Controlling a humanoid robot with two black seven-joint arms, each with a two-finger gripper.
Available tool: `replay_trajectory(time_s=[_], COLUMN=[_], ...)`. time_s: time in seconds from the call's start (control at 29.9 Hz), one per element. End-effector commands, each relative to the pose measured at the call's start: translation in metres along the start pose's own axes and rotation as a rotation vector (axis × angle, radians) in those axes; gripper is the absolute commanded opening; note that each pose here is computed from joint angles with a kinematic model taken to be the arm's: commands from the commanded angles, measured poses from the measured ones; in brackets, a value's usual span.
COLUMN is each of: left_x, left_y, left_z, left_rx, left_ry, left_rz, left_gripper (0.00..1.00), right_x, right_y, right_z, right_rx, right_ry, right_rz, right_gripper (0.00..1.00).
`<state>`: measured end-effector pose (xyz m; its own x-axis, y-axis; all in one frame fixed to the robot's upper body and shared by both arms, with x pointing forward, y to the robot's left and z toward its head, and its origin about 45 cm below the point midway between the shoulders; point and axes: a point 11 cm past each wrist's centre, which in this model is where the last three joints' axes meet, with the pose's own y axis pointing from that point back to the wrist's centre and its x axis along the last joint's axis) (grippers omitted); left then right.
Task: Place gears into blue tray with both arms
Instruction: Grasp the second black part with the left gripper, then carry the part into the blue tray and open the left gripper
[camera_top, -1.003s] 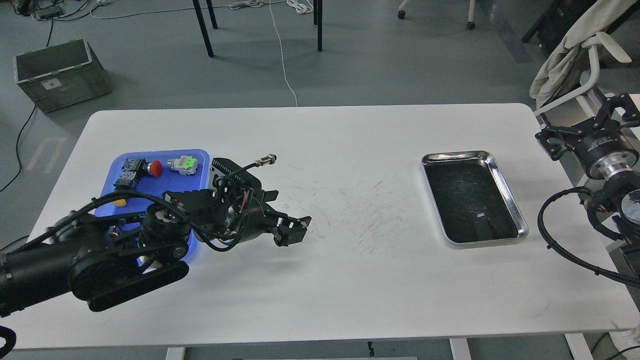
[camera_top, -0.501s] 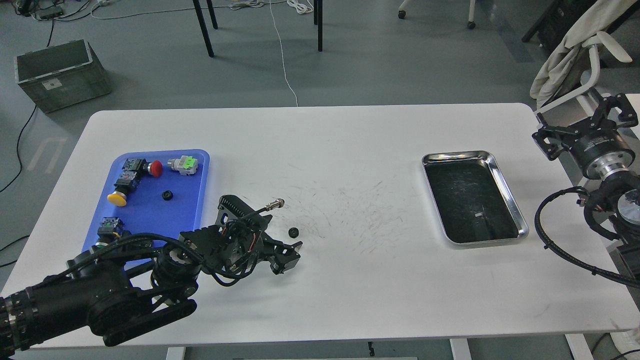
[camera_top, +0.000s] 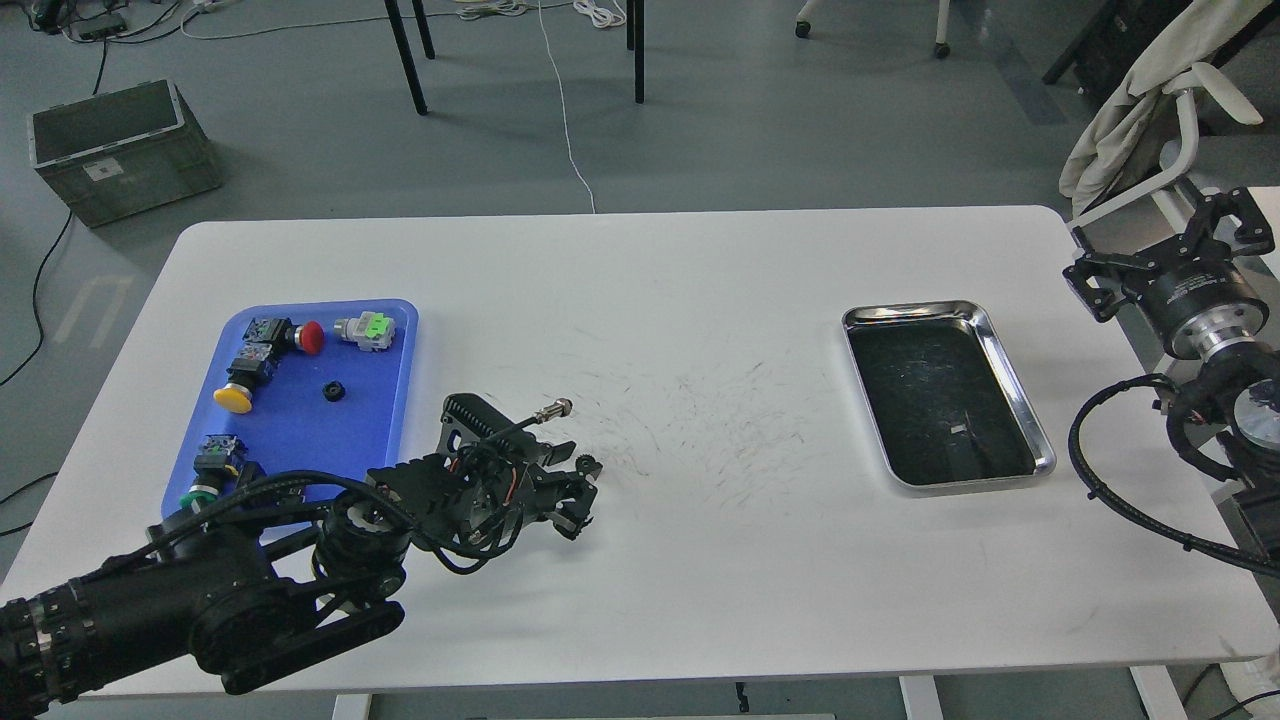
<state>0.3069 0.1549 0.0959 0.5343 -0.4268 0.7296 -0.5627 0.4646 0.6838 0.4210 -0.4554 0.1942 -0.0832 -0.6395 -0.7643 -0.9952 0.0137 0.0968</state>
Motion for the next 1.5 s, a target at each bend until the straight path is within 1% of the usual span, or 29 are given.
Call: replay_trajectory(time_s=[0.0, 0.07, 0.13, 0.2, 0.3, 0.43, 0.5, 0.53, 0.63, 0.7, 0.87, 1.07, 1.24, 1.47], left_x=[0.003, 0.012, 0.041, 0.07, 0.094, 0.089, 0.081, 0.071, 0.024, 0.003, -0.041, -0.063, -0.074, -0.085], left_y=[0.002, 0.005, 0.017, 0.04, 0.078, 0.123, 0.14, 0.146, 0.147, 0.148, 0.146, 0.134, 0.111, 0.105], left_z=[-0.002, -0.008, -0.027, -0.053, -0.082, -0.133, -0.153, -0.162, -0.17, -0.177, -0.177, -0.176, -0.173, -0.17], left_rx=[0.004, 0.011, 0.04, 0.08, 0.124, 0.258, 0.311, 0.33, 0.343, 0.367, 0.382, 0.386, 0.366, 0.365], left_ry=[-0.011, -0.018, -0.045, -0.068, -0.052, -0.047, -0.031, -0.003, 0.146, 0.192, 0.249, 0.29, 0.311, 0.327], left_rz=[-0.002, 0.013, 0.064, 0.106, 0.135, 0.132, 0.15, 0.157, 0.143, 0.148, 0.119, 0.104, 0.089, 0.072], left_gripper=[0.05, 0.04, 0.04, 0.04, 0.04, 0.04, 0.04, 0.04, 0.04, 0.04, 0.05, 0.05, 0.06, 0.09], right_x=[0.001, 0.001, 0.002, 0.001, 0.001, 0.0, 0.0, 0.0, -0.001, -0.002, -0.001, -0.001, -0.001, 0.002], right_y=[0.0, 0.001, 0.001, 0.001, 0.001, 0.0, 0.0, 0.0, -0.001, -0.001, -0.001, -0.001, -0.001, 0.0], right_z=[0.0, -0.001, -0.001, -0.002, -0.003, -0.004, -0.004, -0.004, -0.004, -0.004, 0.004, 0.007, 0.007, 0.008], right_rx=[0.0, 0.0, -0.003, -0.001, 0.0, 0.0, -0.001, -0.001, 0.0, 0.0, -0.03, -0.039, -0.04, -0.042], right_ry=[0.001, 0.003, 0.007, 0.009, 0.011, 0.014, 0.016, 0.016, 0.016, 0.017, 0.036, 0.039, 0.04, 0.043], right_rz=[0.003, 0.002, 0.005, 0.003, 0.002, 0.003, 0.003, 0.001, -0.001, -0.001, 0.002, 0.003, 0.004, 0.011], right_gripper=[1.0, 1.0, 1.0, 1.0, 1.0, 1.0, 1.0, 1.0, 1.0, 1.0, 1.0, 1.0, 1.0, 1.0])
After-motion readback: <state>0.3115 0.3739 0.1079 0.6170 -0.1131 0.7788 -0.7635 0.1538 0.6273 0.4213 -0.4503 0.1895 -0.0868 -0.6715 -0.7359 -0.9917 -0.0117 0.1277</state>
